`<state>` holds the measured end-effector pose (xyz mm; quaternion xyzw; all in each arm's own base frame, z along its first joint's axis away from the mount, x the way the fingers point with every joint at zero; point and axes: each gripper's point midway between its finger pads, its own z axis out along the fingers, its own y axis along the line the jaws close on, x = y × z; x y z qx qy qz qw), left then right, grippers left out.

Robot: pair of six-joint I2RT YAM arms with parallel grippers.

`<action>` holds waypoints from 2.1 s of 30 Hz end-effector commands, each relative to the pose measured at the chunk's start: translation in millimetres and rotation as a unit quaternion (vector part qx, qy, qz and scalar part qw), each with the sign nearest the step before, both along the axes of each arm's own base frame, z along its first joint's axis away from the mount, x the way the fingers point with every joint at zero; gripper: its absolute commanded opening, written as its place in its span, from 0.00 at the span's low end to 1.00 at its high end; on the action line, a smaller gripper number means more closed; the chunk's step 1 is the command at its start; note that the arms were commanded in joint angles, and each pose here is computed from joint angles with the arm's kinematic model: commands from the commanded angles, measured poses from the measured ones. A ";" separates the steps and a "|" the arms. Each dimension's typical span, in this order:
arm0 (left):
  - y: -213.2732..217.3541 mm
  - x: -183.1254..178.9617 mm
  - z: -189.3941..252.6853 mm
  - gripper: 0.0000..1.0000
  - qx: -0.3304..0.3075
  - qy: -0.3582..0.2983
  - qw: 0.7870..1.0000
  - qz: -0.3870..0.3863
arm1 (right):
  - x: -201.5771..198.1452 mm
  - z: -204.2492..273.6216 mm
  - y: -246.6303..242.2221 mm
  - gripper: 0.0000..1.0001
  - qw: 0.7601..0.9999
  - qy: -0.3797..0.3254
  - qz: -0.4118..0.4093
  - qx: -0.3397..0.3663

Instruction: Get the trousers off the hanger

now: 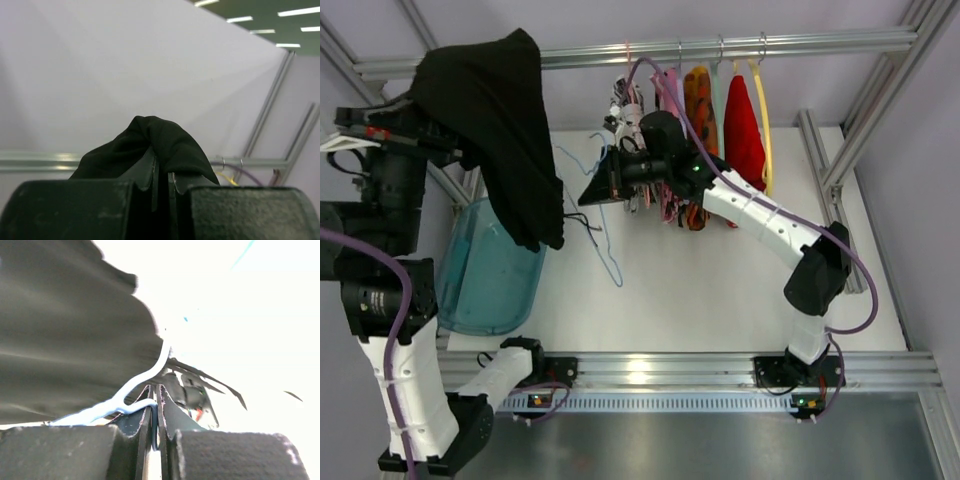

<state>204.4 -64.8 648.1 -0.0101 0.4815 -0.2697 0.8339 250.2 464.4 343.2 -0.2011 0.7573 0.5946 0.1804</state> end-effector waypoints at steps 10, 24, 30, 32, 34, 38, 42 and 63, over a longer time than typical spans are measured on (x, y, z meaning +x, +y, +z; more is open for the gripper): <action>116.4 -52.3 42.2 0.00 -0.052 -0.073 0.942 0.322 | -23.6 -14.3 -4.9 0.00 0.998 -0.048 0.028 -0.030; 167.5 -58.0 -50.0 0.00 0.015 0.005 0.869 0.494 | -49.1 -20.0 -7.9 0.00 0.994 -0.079 0.055 -0.048; 175.7 -46.1 -92.8 0.00 0.028 0.037 0.854 0.518 | -52.1 -5.6 -12.8 0.00 0.992 -0.106 0.057 -0.042; 176.8 -35.8 -110.0 0.00 0.036 0.052 0.851 0.521 | -53.8 -1.2 -15.8 0.00 0.991 -0.113 0.058 -0.042; 182.8 -30.5 -126.3 0.00 0.048 0.066 0.840 0.536 | -54.5 3.2 -19.4 0.00 0.989 -0.126 0.058 -0.042; 186.7 -17.1 -133.8 0.00 0.062 0.074 0.829 0.550 | -56.0 7.3 -24.3 0.00 0.988 -0.139 0.059 -0.043; 182.7 9.1 -111.5 0.00 0.057 0.067 0.840 0.535 | -56.2 6.2 -27.5 0.00 0.987 -0.144 0.056 -0.048; 190.8 44.9 56.4 0.00 0.060 -0.067 0.827 0.555 | -51.8 20.0 -31.0 0.00 0.985 -0.162 0.041 -0.043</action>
